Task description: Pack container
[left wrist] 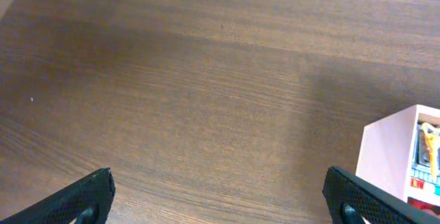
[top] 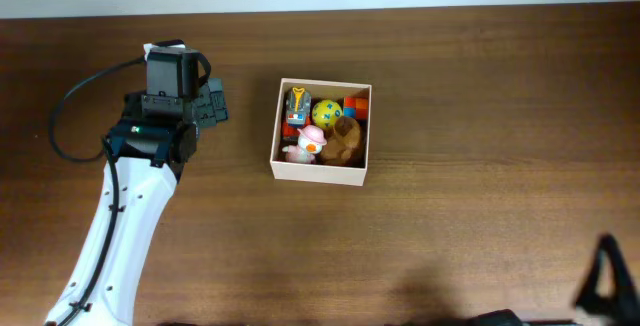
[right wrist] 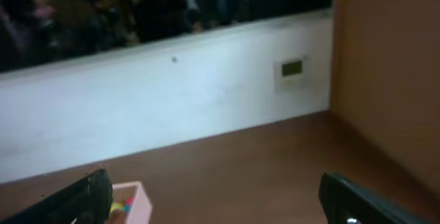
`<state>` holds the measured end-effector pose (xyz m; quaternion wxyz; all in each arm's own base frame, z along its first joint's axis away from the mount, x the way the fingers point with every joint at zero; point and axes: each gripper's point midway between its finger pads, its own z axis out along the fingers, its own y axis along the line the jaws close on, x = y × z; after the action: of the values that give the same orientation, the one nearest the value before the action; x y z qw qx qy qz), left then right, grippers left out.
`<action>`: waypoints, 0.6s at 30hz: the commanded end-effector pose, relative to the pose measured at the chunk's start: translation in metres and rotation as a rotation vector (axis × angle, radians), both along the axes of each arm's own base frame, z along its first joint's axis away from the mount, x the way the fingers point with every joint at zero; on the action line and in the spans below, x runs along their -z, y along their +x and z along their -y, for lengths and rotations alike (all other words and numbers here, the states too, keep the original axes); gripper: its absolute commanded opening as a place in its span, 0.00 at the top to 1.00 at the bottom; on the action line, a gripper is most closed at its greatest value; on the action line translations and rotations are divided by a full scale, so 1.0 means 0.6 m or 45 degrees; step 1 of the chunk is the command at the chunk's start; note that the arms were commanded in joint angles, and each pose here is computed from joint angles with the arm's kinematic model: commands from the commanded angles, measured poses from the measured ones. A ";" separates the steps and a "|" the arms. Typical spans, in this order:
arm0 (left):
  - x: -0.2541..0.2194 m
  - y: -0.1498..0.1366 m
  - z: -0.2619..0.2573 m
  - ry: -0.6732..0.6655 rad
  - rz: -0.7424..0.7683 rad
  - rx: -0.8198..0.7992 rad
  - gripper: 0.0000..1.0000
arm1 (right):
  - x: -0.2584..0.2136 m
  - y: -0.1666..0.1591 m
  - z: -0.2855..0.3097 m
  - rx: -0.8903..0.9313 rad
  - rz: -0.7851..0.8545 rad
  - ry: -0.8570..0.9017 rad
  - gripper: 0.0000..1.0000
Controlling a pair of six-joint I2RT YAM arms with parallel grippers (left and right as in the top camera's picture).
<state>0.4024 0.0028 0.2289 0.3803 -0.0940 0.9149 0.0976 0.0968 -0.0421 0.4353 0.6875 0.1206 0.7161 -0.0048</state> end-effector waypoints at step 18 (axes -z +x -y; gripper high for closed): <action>-0.003 0.002 -0.002 -0.002 0.011 -0.024 0.01 | 0.322 0.190 -0.010 0.054 -0.036 -0.006 0.01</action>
<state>0.4024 0.0028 0.2289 0.3803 -0.0940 0.9149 0.0976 0.2075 -0.0383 0.2516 0.6681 0.1407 0.7301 -0.0293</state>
